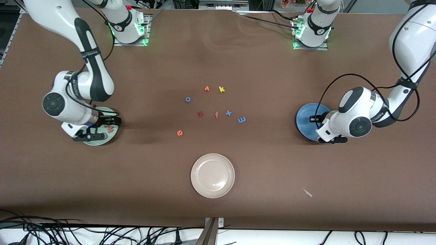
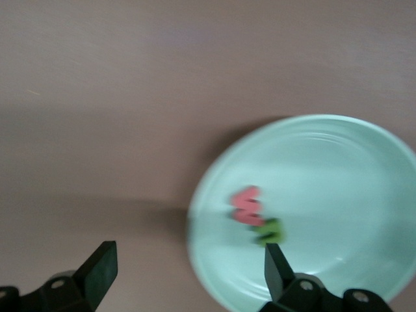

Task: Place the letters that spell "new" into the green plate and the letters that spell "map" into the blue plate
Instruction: 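Drop teal b on the blue plate while the right gripper drops u on green, then move the left gripper to blue m while the right gripper reaches orange e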

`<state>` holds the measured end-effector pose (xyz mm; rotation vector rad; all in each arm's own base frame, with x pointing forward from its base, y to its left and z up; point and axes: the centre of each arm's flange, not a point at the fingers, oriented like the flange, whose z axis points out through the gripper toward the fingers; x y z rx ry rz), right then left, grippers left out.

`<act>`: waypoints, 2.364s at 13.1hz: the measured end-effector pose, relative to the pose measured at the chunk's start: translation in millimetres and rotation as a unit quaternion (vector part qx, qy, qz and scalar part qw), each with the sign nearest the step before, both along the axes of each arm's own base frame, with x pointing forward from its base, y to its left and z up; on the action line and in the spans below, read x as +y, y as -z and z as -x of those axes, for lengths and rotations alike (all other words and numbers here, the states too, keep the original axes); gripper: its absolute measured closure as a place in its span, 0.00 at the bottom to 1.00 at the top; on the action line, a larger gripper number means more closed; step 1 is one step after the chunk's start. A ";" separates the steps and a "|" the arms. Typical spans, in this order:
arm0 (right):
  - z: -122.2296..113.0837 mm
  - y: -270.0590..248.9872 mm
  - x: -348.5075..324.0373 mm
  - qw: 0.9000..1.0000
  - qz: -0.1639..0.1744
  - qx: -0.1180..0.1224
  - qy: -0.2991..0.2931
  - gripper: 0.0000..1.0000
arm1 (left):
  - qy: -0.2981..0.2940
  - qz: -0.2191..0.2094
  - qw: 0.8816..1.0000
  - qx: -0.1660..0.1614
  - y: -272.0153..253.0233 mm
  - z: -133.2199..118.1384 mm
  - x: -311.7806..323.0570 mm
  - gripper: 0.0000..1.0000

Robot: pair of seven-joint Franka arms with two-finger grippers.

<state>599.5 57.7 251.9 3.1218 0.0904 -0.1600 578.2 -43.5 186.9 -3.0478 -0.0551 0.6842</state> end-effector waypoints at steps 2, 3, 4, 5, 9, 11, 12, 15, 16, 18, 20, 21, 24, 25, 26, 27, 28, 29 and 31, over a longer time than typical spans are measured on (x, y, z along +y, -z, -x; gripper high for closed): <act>0.7 -0.6 40.5 0.999 -0.006 -0.002 0.032 0.00 | 0.001 0.003 1.000 -0.004 -2.0 -2.2 -2.8 0.48; 0.5 0.1 60.8 0.999 -0.009 -0.003 0.053 0.00 | 0.004 0.007 1.000 -0.010 -8.3 -4.7 -9.3 0.37; -0.9 1.8 82.2 0.997 -0.012 -0.004 0.075 0.00 | 0.004 0.013 1.000 -0.019 -20.3 -6.7 -25.0 0.26; -3.1 5.0 103.5 0.995 -0.016 -0.007 0.094 0.00 | -0.004 0.017 0.999 -0.030 -36.5 -6.9 -48.5 0.13; -7.7 27.1 166.1 0.989 -0.030 -0.036 0.142 0.00 | -0.055 0.019 0.996 -0.074 -94.9 13.0 -169.4 0.06; -7.9 36.1 197.6 0.985 -0.033 -0.044 0.162 0.00 | -0.088 0.028 0.991 -0.101 -94.8 27.5 -231.0 0.06; -8.3 38.8 213.1 0.984 -0.034 -0.046 0.171 0.00 | -0.107 0.025 0.988 -0.108 -85.7 35.8 -256.0 0.06; -7.6 47.1 244.5 0.980 -0.036 -0.048 0.187 0.00 | -0.181 -0.007 0.974 -0.132 -34.9 50.3 -303.7 0.06; -6.8 51.1 250.0 0.980 -0.037 -0.051 0.190 0.00 | -0.198 -0.021 0.970 -0.141 -20.1 51.9 -311.7 0.06; -5.1 59.6 256.9 0.979 -0.041 -0.058 0.190 0.00 | -0.223 -0.029 0.961 -0.158 -5.1 52.3 -321.5 0.06; -2.9 67.3 259.4 0.980 -0.039 -0.057 0.189 0.00 | -0.236 -0.028 0.958 -0.163 -3.7 50.7 -323.2 0.06; -2.2 69.8 259.5 0.980 -0.038 -0.056 0.189 0.03 | -0.238 -0.028 0.957 -0.163 -3.6 50.4 -323.4 0.06; 1.0 74.5 263.5 0.981 -0.036 -0.053 0.185 0.08 | -0.242 -0.016 0.956 -0.165 -5.0 45.1 -335.8 0.07; 2.3 74.8 265.6 0.981 -0.036 -0.052 0.184 0.16 | -0.239 -0.013 0.957 -0.163 -2.1 44.8 -339.8 0.08; 3.0 74.8 266.9 0.981 -0.036 -0.052 0.184 0.17 | -0.235 -0.011 0.959 -0.160 1.5 45.8 -342.6 0.09; 3.3 74.9 267.5 0.981 -0.036 -0.052 0.183 0.25 | -0.232 -0.011 0.960 -0.157 4.8 47.0 -344.2 0.10; 3.4 75.0 267.5 0.981 -0.036 -0.052 0.184 0.31 | -0.231 -0.011 0.960 -0.156 6.6 47.4 -344.4 0.11; 3.3 75.0 267.4 0.981 -0.036 -0.052 0.184 0.33 | -0.229 -0.010 0.961 -0.156 7.5 46.9 -343.7 0.13; 2.8 74.6 266.8 0.981 -0.036 -0.053 0.184 0.45 | -0.223 -0.011 0.962 -0.157 9.4 46.6 -342.9 0.19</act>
